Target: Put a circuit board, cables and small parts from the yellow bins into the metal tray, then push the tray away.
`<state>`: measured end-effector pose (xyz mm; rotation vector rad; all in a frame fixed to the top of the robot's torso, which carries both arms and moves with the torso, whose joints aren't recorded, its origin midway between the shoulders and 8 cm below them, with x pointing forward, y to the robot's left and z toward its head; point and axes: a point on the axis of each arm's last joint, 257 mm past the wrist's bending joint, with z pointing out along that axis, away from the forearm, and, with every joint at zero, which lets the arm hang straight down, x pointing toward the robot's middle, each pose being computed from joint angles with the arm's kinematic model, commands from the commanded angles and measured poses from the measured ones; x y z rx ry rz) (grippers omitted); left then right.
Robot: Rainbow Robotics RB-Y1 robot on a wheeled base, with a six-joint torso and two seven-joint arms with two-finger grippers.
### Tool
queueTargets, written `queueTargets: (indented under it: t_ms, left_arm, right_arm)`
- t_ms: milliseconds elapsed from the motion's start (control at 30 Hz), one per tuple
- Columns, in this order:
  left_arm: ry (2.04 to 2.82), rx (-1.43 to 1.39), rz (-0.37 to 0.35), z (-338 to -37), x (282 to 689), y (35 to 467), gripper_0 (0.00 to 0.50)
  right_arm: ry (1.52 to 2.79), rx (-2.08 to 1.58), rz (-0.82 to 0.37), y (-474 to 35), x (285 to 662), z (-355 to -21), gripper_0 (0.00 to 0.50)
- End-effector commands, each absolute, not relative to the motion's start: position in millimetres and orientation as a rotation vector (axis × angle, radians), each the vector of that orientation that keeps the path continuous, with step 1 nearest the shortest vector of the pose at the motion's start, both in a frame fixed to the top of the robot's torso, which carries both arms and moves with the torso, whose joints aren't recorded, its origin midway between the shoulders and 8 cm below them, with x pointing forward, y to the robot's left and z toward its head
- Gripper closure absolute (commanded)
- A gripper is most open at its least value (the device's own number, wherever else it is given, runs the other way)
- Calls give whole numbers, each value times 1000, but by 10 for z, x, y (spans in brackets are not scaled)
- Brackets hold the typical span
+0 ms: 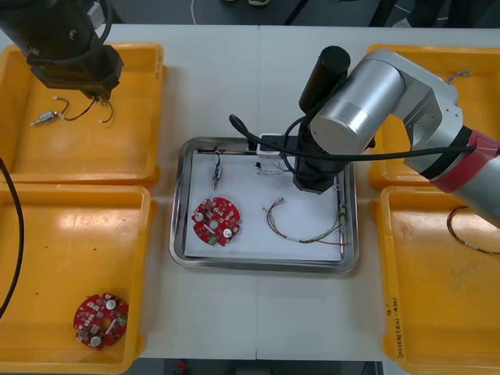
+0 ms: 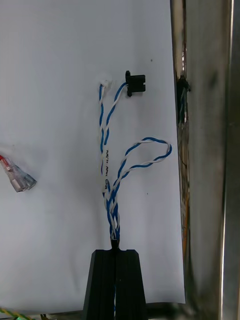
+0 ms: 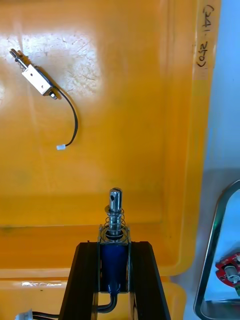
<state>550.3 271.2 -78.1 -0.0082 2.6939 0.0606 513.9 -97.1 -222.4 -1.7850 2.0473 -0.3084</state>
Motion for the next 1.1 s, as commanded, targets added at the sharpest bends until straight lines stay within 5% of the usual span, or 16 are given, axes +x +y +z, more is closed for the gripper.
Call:
queueTargets:
  t_ms: [33,133,167,233,767,1100]
  left_arm:
    - [2660,-78,7,-686,5509,2547,500]
    - [2661,-77,-4,-703,5506,2498,500]
    - [2660,-76,-5,-697,5507,2484,500]
    - [2661,-74,-8,-700,5506,2472,500]
    - [2663,-77,-32,-695,5494,2424,500]
    - [2662,-56,-63,-674,5475,2344,500]
  right_arm:
    - [2037,-1784,-309,-821,5097,-2283,482]
    - [2046,-1773,-322,-841,5106,-2299,354]
    - [2047,-1771,-320,-833,5100,-2303,153]
    - [2052,-1767,-321,-843,5101,-2312,0]
    - [2092,-1753,-332,-891,5038,-2292,0]
    - [2148,-1732,-350,-1017,4869,-1943,0]
